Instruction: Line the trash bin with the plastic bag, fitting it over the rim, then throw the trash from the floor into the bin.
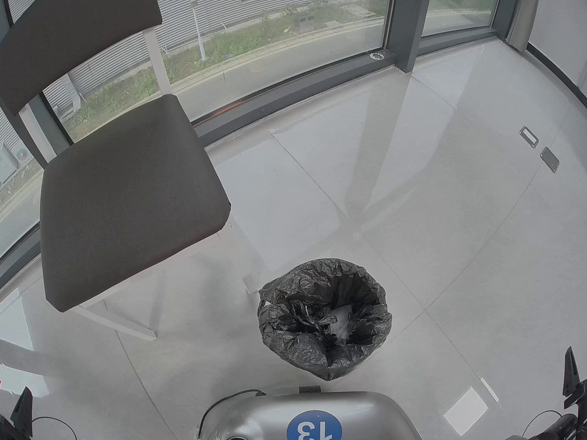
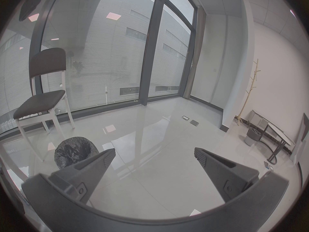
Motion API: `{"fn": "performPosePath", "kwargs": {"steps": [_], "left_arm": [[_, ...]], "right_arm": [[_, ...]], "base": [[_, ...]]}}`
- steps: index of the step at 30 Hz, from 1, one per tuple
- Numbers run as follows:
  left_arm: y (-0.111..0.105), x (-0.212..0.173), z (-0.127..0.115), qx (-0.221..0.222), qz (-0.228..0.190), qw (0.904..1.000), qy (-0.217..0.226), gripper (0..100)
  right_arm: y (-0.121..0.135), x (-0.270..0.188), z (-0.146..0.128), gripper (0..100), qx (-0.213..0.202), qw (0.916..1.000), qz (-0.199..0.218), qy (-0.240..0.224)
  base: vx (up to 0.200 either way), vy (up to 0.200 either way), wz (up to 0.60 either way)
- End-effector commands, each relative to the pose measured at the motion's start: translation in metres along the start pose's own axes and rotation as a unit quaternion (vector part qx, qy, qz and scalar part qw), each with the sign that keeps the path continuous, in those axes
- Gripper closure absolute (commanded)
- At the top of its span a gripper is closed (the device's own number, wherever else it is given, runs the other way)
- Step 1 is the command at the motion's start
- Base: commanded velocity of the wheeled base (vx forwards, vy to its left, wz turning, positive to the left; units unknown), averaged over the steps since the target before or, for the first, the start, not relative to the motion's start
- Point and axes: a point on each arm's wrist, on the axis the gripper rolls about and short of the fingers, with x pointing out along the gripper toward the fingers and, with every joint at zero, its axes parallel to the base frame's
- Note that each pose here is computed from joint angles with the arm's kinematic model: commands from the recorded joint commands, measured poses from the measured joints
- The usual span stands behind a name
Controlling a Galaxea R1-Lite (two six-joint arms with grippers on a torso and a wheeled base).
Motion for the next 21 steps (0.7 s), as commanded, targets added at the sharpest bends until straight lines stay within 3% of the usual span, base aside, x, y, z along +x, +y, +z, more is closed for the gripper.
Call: {"fn": "performPosePath", "kwargs": {"steps": [1, 3, 4, 7, 11, 18, 20, 21], "left_arm": [[-0.009, 0.05, -0.034, 0.015, -0.006, 0.9998, -0.014, 0], [-0.011, 0.056, -0.037, 0.018, -0.012, 0.9991, -0.037, 0], [-0.013, 0.06, -0.034, 0.013, -0.041, 0.9961, -0.077, 0], [-0.016, 0.064, -0.039, 0.021, -0.099, 0.9918, -0.077, 0], [-0.016, 0.064, -0.039, 0.034, -0.134, 0.9878, -0.073, 0], [-0.01, 0.066, -0.04, 0.069, -0.298, 0.9491, -0.076, 0], [-0.008, 0.064, -0.041, 0.063, -0.29, 0.9509, -0.088, 0], [-0.008, 0.063, -0.042, 0.057, -0.269, 0.9565, -0.097, 0]], "right_arm": [[0.0, -0.001, 0.0, 0, -0.001, 1.0, 0.002, -0.008], [0.0, -0.001, 0.0, 0, 0.0, 1.0, 0.003, -0.008], [0.0, -0.001, -0.001, 0, 0.003, 1.0, 0.002, -0.006], [0.0, -0.001, -0.001, 0, 0.003, 1.0, 0.002, -0.007], [0.0, -0.001, 0.0, 0, 0.0, 1.0, 0.003, -0.008], [0.002, -0.001, 0.0, 0, -0.015, 0.9982, 0.056, -0.013], [0.002, -0.001, -0.001, 0, -0.014, 0.9984, 0.054, -0.012], [0.002, -0.001, -0.001, 0, -0.013, 0.9985, 0.051, -0.012]], "base": [[0.0, 0.0, 0.0], [0.0, 0.0, 0.0], [0.0, 0.0, 0.0], [0.0, 0.0, 0.0], [0.0, 0.0, 0.0], [0.0, 0.0, 0.0], [0.0, 0.0, 0.0], [0.0, 0.0, 0.0]]}}
